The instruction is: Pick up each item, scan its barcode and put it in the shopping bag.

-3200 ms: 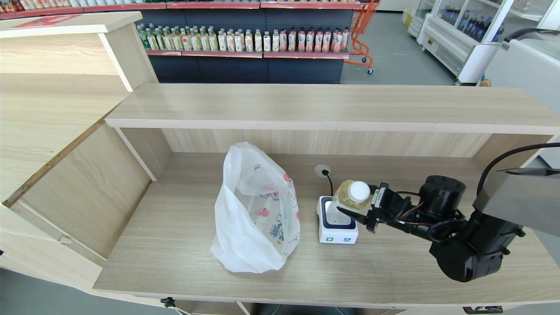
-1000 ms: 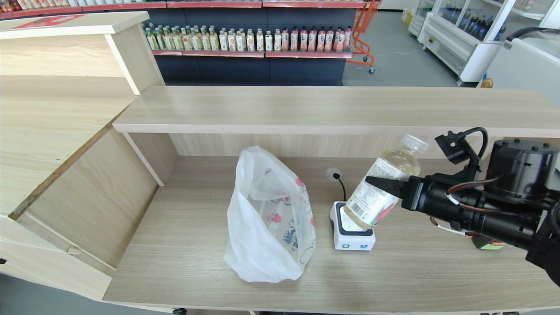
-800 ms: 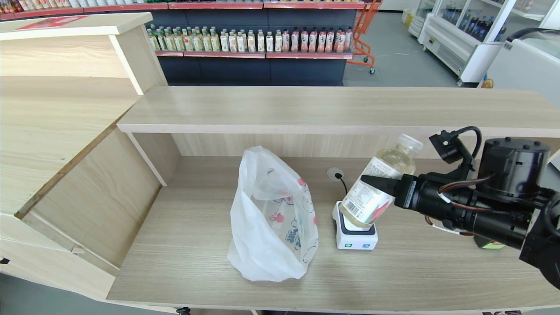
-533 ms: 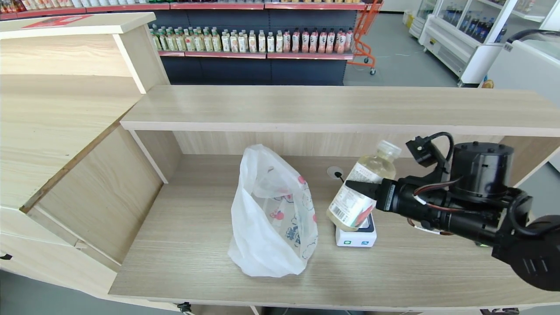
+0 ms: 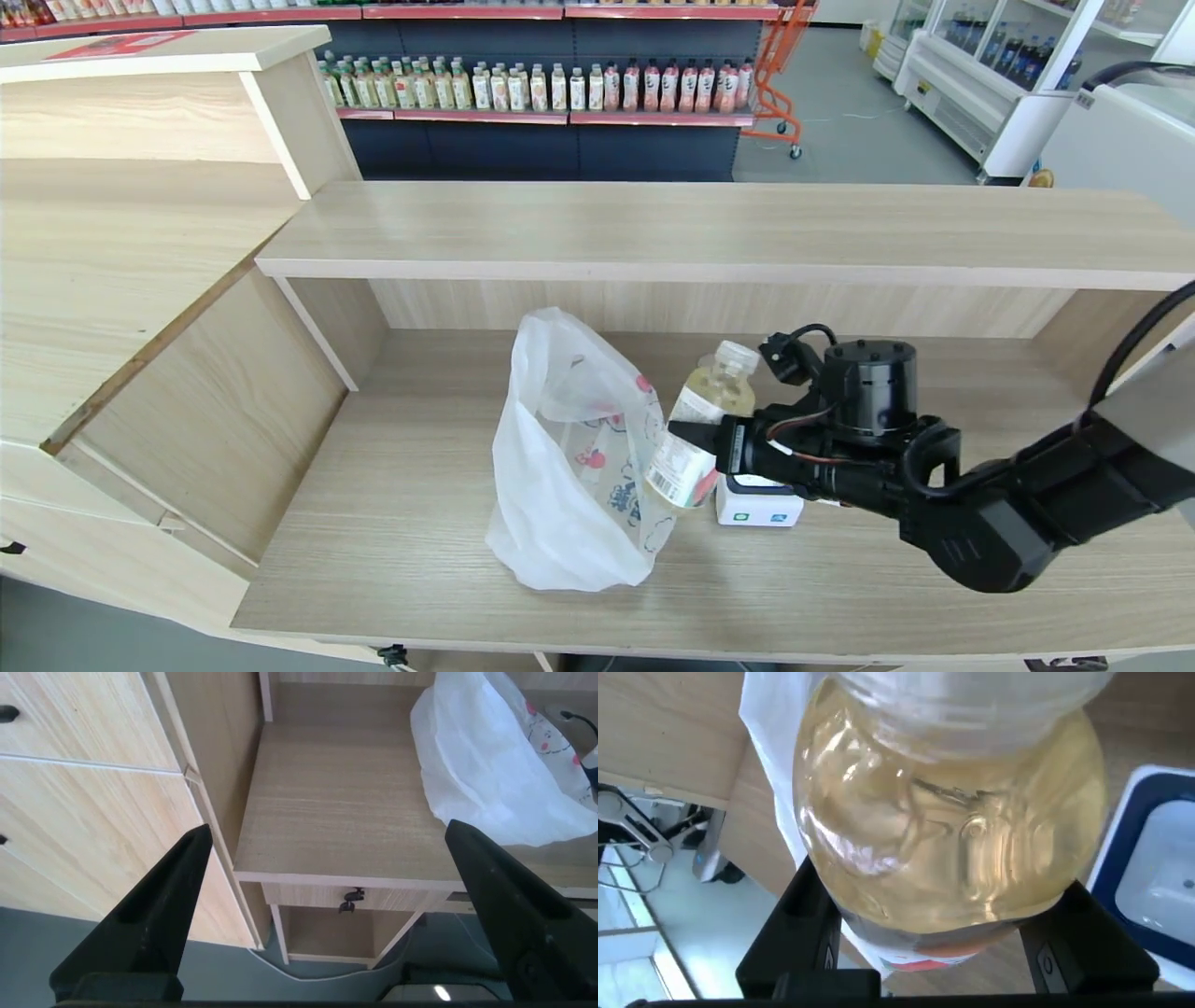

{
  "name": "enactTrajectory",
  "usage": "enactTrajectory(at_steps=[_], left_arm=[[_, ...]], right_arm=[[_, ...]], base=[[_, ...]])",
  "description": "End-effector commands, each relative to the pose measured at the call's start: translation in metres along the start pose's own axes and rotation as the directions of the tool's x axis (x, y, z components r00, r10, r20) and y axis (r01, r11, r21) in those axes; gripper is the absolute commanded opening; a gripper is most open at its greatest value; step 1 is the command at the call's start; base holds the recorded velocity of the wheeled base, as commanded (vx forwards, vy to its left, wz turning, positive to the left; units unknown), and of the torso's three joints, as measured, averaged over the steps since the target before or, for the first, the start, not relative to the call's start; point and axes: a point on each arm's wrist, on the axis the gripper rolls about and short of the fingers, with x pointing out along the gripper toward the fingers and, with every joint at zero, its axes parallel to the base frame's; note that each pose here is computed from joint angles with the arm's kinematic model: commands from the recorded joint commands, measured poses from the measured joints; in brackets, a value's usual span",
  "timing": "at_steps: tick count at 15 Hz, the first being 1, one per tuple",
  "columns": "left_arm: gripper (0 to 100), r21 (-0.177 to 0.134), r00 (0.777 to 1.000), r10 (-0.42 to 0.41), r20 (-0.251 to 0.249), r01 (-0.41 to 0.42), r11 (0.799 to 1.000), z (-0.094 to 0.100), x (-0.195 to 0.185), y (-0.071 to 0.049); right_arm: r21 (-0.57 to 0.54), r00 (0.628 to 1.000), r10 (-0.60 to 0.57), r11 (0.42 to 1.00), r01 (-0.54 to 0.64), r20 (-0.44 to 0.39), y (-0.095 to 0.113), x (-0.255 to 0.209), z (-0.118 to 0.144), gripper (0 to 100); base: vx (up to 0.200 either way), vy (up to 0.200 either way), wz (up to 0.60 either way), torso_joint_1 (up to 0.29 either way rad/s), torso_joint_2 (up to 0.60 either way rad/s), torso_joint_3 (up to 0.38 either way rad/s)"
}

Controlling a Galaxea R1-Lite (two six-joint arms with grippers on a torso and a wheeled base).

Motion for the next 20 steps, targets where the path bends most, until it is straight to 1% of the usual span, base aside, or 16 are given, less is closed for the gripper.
enactTrajectory(at_steps=[1, 2, 3, 4, 5, 7, 8, 9, 10, 11, 12, 15, 16, 18, 20], left_arm=[[100, 0.000, 1.000, 0.001, 0.000, -0.001, 1.000, 0.000, 0.000, 0.000], [100, 0.000, 1.000, 0.000, 0.000, 0.000, 1.000, 0.000, 0.000, 0.000], [100, 0.000, 1.000, 0.000, 0.000, 0.000, 1.000, 0.000, 0.000, 0.000], [100, 0.000, 1.000, 0.000, 0.000, 0.000, 1.000, 0.000, 0.000, 0.000], [100, 0.000, 1.000, 0.000, 0.000, 0.000, 1.000, 0.000, 0.000, 0.000], [100, 0.000, 1.000, 0.001, 0.000, -0.001, 1.000, 0.000, 0.000, 0.000], [100, 0.000, 1.000, 0.000, 0.000, 0.000, 1.000, 0.000, 0.000, 0.000], [100, 0.000, 1.000, 0.000, 0.000, 0.000, 1.000, 0.000, 0.000, 0.000], [100, 0.000, 1.000, 0.000, 0.000, 0.000, 1.000, 0.000, 0.000, 0.000], [100, 0.000, 1.000, 0.001, 0.000, -0.001, 1.000, 0.000, 0.000, 0.000], [100, 0.000, 1.000, 0.000, 0.000, 0.000, 1.000, 0.000, 0.000, 0.000], [100, 0.000, 1.000, 0.000, 0.000, 0.000, 1.000, 0.000, 0.000, 0.000], [100, 0.000, 1.000, 0.000, 0.000, 0.000, 1.000, 0.000, 0.000, 0.000], [100, 0.000, 1.000, 0.000, 0.000, 0.000, 1.000, 0.000, 0.000, 0.000], [100, 0.000, 1.000, 0.000, 0.000, 0.000, 1.000, 0.000, 0.000, 0.000]], right_arm=[[-0.055, 0.999, 0.034, 0.998, -0.034, -0.005, -0.001, 0.043, -0.015, 0], [-0.068, 0.999, 0.044, 0.997, -0.045, -0.003, 0.002, 0.051, -0.016, 0], [-0.114, 0.999, 0.051, 0.992, -0.051, -0.003, 0.001, 0.062, -0.019, 0], [-0.137, 0.999, 0.052, 0.989, -0.052, -0.005, 0.001, 0.066, -0.021, 0], [-0.221, 0.999, 0.049, 0.974, -0.052, -0.019, -0.004, 0.079, -0.030, 0], [-0.321, 0.999, 0.052, 0.945, -0.054, -0.015, -0.009, 0.097, -0.036, 0], [-0.356, 0.998, 0.059, 0.933, -0.059, -0.010, -0.009, 0.105, -0.038, 0], [-0.361, 0.998, 0.063, 0.930, -0.062, -0.008, -0.007, 0.106, -0.038, 0], [-0.439, 0.997, 0.082, 0.896, -0.069, 0.011, -0.006, 0.123, -0.040, 0], [-0.482, 0.996, 0.091, 0.873, -0.070, 0.021, -0.004, 0.128, -0.040, 0], [-0.512, 0.994, 0.102, 0.856, -0.070, 0.036, -0.002, 0.135, -0.039, 0], [-0.544, 0.993, 0.106, 0.836, -0.067, 0.042, -0.004, 0.142, -0.041, 0], [-0.556, 0.993, 0.109, 0.829, -0.062, 0.051, -0.005, 0.143, -0.041, 100], [-0.549, 0.992, 0.112, 0.834, -0.061, 0.059, -0.006, 0.141, -0.040, 100], [-0.472, 0.991, 0.115, 0.879, -0.067, 0.074, -0.003, 0.135, -0.032, 100]], base=[[0.000, 0.000, 0.00, 0.000, 0.00, 0.000], [0.000, 0.000, 0.00, 0.000, 0.00, 0.000], [0.000, 0.000, 0.00, 0.000, 0.00, 0.000], [0.000, 0.000, 0.00, 0.000, 0.00, 0.000], [0.000, 0.000, 0.00, 0.000, 0.00, 0.000], [0.000, 0.000, 0.00, 0.000, 0.00, 0.000], [0.000, 0.000, 0.00, 0.000, 0.00, 0.000], [0.000, 0.000, 0.00, 0.000, 0.00, 0.000], [0.000, 0.000, 0.00, 0.000, 0.00, 0.000], [0.000, 0.000, 0.00, 0.000, 0.00, 0.000], [0.000, 0.000, 0.00, 0.000, 0.00, 0.000], [0.000, 0.000, 0.00, 0.000, 0.00, 0.000], [0.000, 0.000, 0.00, 0.000, 0.00, 0.000], [0.000, 0.000, 0.00, 0.000, 0.00, 0.000], [0.000, 0.000, 0.00, 0.000, 0.00, 0.000]])
